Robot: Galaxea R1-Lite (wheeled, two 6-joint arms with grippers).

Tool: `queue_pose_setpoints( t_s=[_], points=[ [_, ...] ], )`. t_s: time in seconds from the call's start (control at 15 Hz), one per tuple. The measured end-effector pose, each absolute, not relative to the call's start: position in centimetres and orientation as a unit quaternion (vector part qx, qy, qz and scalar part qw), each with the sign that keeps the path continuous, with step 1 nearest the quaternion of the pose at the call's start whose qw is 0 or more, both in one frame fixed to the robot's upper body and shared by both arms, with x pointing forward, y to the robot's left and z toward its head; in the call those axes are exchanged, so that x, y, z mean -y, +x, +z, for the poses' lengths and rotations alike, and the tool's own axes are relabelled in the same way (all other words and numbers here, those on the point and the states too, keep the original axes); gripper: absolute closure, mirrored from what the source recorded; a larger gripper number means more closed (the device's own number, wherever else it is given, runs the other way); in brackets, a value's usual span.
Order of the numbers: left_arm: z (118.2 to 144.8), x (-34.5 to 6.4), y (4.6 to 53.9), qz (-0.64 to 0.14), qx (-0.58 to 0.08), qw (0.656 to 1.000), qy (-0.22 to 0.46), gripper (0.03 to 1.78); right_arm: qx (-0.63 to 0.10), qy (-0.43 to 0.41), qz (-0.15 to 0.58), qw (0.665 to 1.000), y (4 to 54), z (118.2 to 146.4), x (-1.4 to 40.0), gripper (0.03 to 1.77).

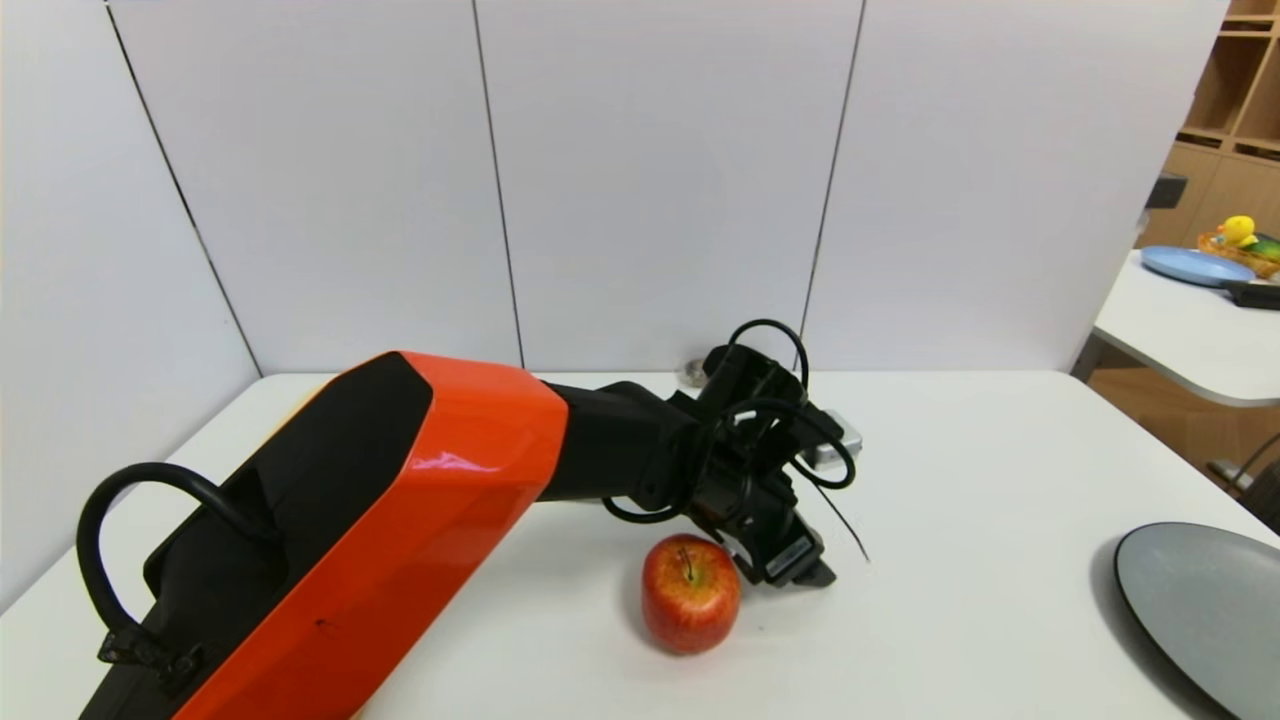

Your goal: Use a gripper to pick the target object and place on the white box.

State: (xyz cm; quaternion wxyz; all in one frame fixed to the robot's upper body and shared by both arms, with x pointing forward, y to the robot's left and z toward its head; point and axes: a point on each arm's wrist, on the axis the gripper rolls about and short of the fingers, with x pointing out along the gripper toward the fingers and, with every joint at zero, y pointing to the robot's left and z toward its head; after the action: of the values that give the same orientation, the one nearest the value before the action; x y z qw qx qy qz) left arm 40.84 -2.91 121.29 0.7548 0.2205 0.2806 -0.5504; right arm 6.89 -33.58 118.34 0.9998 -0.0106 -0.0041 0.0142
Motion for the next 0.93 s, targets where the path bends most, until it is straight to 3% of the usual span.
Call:
queue_pose_setpoints(
  t_s=[0.33, 0.4, 0.73, 0.93],
  points=[
    [121.2, 2.9, 40.8, -0.55, -0.282, 0.754, 0.221, 1.09, 0.004, -0.011, 0.014, 1.0, 6.9, 118.3, 33.6, 0.1],
    [121.2, 2.9, 40.8, -0.55, -0.282, 0.754, 0.221, 1.3, 0.004, -0.011, 0.014, 1.0, 6.9, 118.3, 33.6, 0.1],
    [121.9, 2.4, 40.4, -0.549, -0.295, 0.749, 0.224, 1.3, 0.004, -0.01, 0.014, 1.0, 6.9, 118.3, 33.6, 0.1],
    [123.8, 0.7, 40.6, -0.541, -0.301, 0.753, 0.224, 1.3, 0.004, -0.01, 0.014, 1.0, 6.9, 118.3, 33.6, 0.1]
  ],
)
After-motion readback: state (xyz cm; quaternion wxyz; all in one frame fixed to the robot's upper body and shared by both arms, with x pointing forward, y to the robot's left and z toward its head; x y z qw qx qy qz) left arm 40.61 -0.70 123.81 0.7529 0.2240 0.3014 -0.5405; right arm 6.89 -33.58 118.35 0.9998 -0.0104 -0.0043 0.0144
